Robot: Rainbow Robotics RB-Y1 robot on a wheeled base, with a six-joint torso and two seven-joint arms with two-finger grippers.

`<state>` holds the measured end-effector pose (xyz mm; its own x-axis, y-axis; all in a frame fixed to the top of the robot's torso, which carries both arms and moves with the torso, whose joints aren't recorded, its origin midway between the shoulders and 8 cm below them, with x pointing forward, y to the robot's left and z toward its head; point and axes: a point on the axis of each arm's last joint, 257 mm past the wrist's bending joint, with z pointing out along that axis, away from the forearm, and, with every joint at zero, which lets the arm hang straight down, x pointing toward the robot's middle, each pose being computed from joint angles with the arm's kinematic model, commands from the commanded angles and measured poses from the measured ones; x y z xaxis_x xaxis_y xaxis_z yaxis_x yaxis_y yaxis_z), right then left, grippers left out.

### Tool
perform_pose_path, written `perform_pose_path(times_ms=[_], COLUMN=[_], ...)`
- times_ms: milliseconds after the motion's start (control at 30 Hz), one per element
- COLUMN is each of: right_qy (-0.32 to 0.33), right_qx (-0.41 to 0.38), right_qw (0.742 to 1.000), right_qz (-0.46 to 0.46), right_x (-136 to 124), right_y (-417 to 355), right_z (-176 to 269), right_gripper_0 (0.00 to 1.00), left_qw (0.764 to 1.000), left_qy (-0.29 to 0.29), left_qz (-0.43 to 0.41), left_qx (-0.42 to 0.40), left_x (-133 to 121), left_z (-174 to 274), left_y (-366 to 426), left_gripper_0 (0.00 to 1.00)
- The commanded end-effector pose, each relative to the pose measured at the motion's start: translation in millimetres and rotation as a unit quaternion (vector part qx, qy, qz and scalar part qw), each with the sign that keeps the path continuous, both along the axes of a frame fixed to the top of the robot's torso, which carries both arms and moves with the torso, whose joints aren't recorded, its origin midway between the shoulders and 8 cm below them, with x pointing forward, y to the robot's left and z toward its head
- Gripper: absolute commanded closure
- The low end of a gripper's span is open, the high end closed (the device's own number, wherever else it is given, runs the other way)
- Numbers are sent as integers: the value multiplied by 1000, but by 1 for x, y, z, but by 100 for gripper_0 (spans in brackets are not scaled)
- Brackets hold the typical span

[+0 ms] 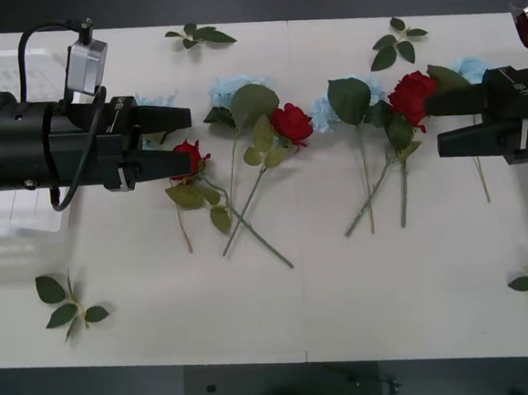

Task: Put the red flowers into the right box and the blue flowers into the left box

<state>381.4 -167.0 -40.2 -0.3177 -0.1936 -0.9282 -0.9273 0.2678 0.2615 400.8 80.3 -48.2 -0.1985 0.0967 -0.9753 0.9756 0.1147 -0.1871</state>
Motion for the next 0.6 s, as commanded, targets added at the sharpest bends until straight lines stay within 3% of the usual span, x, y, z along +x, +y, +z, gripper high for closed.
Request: perform_pose_path(times_ms=[33, 167, 200, 367, 600], right_qy=[1, -12, -14, -51, 76], right_qx=[-11, -31, -34, -82, -128], right_qw=[1000, 999, 999, 994, 975], right_qz=[-5, -29, -34, -55, -163], right_x=[-1, 11, 14, 29, 51], right_y=[-6, -18, -20, -34, -69], right_z=[-3, 0, 0, -2, -13], right_gripper_0=[0, 0, 0, 0, 0], left_qw=[1000, 1000, 1000, 998, 999], left_qy=[-25, -25, 28, 48, 27], left_qz=[-5, -5, 1, 16, 37], left_qx=[2, 2, 0, -31, -16], left_x=[0, 0, -6, -3, 24], left_z=[17, 17, -27, -32, -17], left_y=[-1, -1, -2, -1, 14], left_gripper_0=[0, 0, 0, 0, 0])
